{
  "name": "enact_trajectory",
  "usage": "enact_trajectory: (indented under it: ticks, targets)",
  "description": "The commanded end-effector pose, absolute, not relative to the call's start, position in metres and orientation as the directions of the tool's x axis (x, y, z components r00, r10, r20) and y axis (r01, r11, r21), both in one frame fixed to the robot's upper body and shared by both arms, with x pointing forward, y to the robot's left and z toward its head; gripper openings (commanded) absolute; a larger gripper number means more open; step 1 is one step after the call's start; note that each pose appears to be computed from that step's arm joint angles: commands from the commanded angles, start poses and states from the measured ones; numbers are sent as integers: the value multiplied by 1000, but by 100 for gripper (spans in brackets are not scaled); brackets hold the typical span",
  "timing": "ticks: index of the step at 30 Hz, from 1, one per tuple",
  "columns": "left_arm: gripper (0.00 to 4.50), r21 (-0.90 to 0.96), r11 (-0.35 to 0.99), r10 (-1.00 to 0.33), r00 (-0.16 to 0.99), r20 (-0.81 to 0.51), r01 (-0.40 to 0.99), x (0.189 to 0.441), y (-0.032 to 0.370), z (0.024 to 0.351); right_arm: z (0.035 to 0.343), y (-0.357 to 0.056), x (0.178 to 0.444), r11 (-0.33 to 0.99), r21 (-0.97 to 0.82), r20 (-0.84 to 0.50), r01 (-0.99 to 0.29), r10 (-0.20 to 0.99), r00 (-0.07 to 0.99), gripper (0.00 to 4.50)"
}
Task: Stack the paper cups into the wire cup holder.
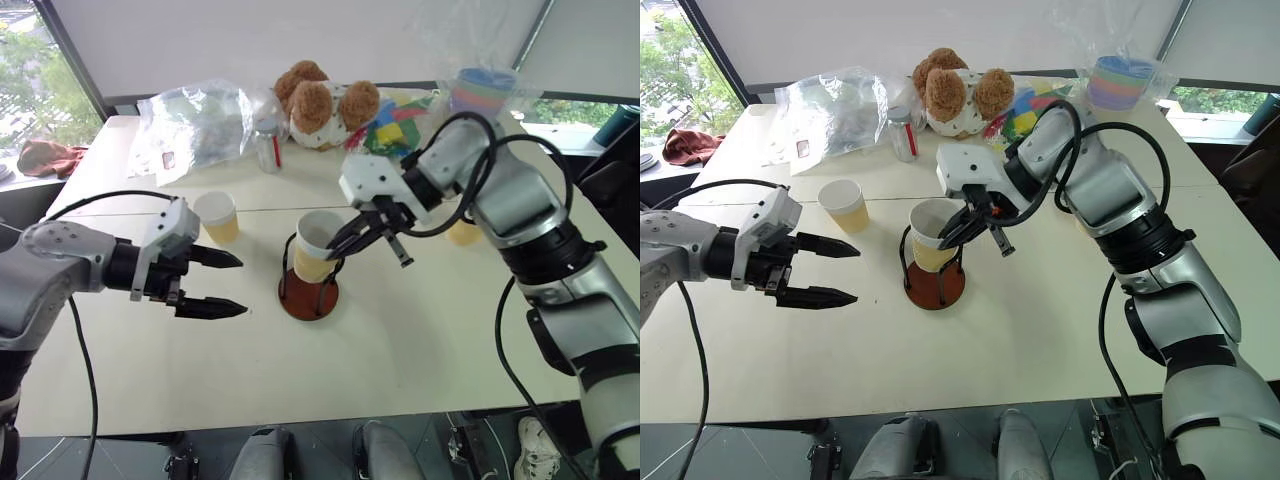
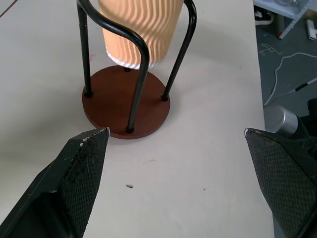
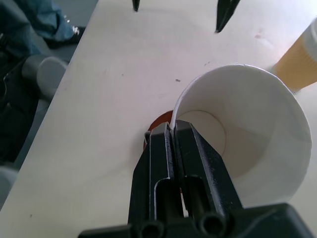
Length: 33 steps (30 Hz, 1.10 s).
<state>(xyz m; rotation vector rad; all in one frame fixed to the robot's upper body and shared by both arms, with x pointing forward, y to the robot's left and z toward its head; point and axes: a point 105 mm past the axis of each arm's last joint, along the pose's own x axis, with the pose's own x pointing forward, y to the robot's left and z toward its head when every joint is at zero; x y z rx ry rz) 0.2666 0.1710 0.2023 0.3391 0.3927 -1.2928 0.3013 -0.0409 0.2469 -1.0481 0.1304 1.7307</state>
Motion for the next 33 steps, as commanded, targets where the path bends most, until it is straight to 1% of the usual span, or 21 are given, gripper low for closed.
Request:
enact_trajectory:
  ticks: [1,4,11,14,19,21,24,25,28,30,32,33]
  targets:
    - [450,60,222,-864,225,-450,973,265,165,211,251,-34,299,-471,-418,-708,-777,704,-46,6]
    - [450,60,224,-866,227,-446,973,265,164,212,251,-32,302,-464,-429,-704,-775,710,-35,6]
    - [450,60,228,-869,231,-438,972,268,162,211,264,-31,302,-423,-453,-664,-785,748,-20,6]
    - [450,62,226,-871,230,-434,972,270,160,211,263,-32,301,-428,-453,-668,-782,744,-20,86]
    - [450,63,223,-873,229,-432,973,270,160,211,266,-31,301,-418,-469,-661,-778,750,-4,332]
    - [450,63,223,-873,228,-432,973,270,160,212,275,-35,304,-388,-490,-643,-781,765,24,332]
    - [450,63,219,-875,225,-429,974,268,160,214,295,-60,314,-278,-530,-606,-801,785,128,332]
    - [450,64,215,-879,222,-422,974,266,160,217,301,-73,319,-224,-542,-592,-810,786,178,332]
    - [450,78,185,-904,201,-377,980,260,154,235,310,-134,341,37,-581,-540,-813,730,419,332]
    - [450,91,149,-923,171,-345,985,256,147,248,302,-175,351,192,-580,-524,-792,656,543,332]
    - [450,100,105,-935,133,-329,989,253,139,257,286,-205,357,289,-573,-530,-767,583,616,332]
    - [450,103,88,-938,117,-327,991,251,137,259,278,-215,359,316,-573,-535,-756,554,638,332]
